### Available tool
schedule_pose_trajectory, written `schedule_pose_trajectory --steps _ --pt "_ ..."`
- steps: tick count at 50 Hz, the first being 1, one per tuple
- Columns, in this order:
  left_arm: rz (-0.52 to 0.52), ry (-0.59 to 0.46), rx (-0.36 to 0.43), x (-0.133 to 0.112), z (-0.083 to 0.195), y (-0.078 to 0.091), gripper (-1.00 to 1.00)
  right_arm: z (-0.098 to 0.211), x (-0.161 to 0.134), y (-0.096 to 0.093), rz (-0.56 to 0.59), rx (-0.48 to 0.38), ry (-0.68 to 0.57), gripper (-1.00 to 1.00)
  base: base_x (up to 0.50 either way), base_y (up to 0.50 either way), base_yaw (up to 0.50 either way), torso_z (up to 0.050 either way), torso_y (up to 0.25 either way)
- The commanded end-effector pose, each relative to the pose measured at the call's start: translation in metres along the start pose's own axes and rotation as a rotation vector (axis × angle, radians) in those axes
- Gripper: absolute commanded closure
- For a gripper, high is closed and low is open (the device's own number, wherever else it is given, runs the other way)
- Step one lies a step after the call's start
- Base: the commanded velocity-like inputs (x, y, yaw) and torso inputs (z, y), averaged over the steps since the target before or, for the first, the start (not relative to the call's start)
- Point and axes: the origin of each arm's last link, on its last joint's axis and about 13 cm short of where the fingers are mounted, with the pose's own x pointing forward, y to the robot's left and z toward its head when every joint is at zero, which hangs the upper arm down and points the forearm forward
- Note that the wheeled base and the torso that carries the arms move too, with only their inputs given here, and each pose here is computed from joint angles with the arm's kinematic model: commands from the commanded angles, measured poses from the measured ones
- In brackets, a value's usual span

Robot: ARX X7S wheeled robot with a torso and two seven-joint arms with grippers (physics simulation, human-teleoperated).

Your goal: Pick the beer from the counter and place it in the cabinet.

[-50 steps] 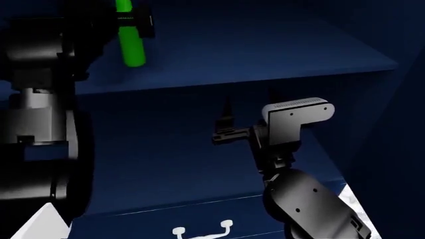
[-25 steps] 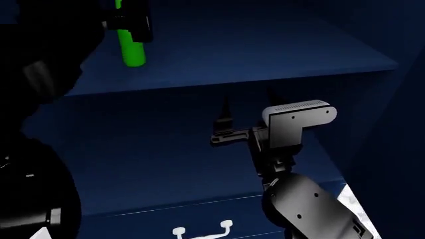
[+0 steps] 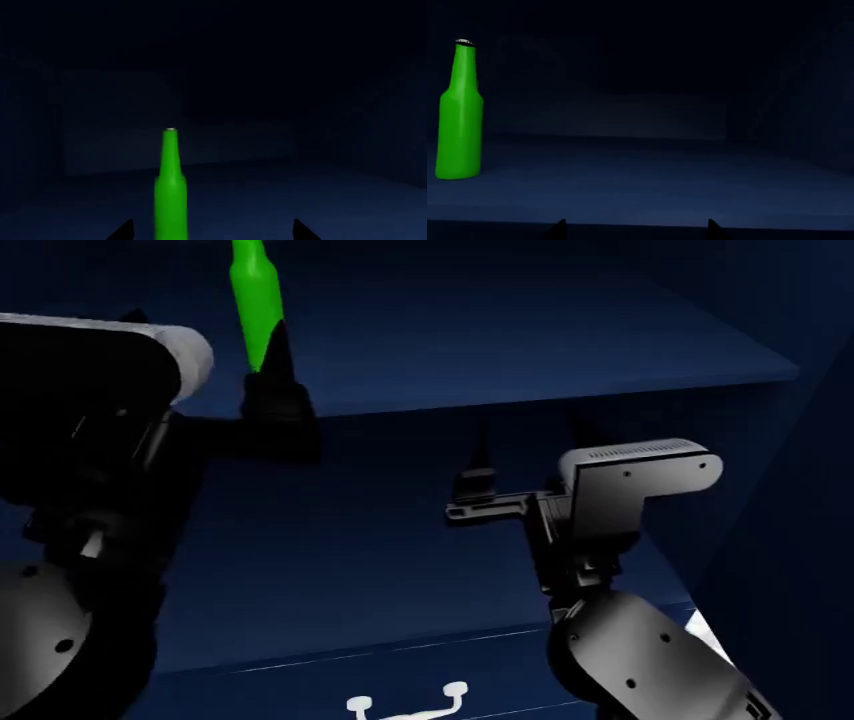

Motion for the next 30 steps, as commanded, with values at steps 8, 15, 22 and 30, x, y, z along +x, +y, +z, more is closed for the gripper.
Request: schedule_pose_trajectory --steps 8,15,22,30 --pt "-0.076 -0.085 -0.037 -0.039 -0.045 -0.017 -1.0 0.002 -0.009 -0.005 -0.026 -0.024 -0.019 -1.0 0.0 0.0 0.0 0.0 0.0" --pt "-0.094 -0.091 -0.019 -0.04 -0.066 -0.024 -1.0 0.0 -0.019 -0.009 -0.041 -0.03 -0.028 -1.0 0.0 0.0 0.0 0.0 0.0" --pt "-0.087 -0.084 -0.015 -0.039 -0.089 -0.025 -1.0 0.005 -0.039 -0.012 -0.055 -0.064 -0.055 -1.0 0.0 0.0 0.0 0.0 0.0" --pt "-0.097 -0.094 -0.009 -0.041 -0.099 -0.029 -1.0 0.013 -0.059 -0.016 -0.073 -0.074 -0.098 -1.0 0.0 0.0 0.0 0.0 0.0"
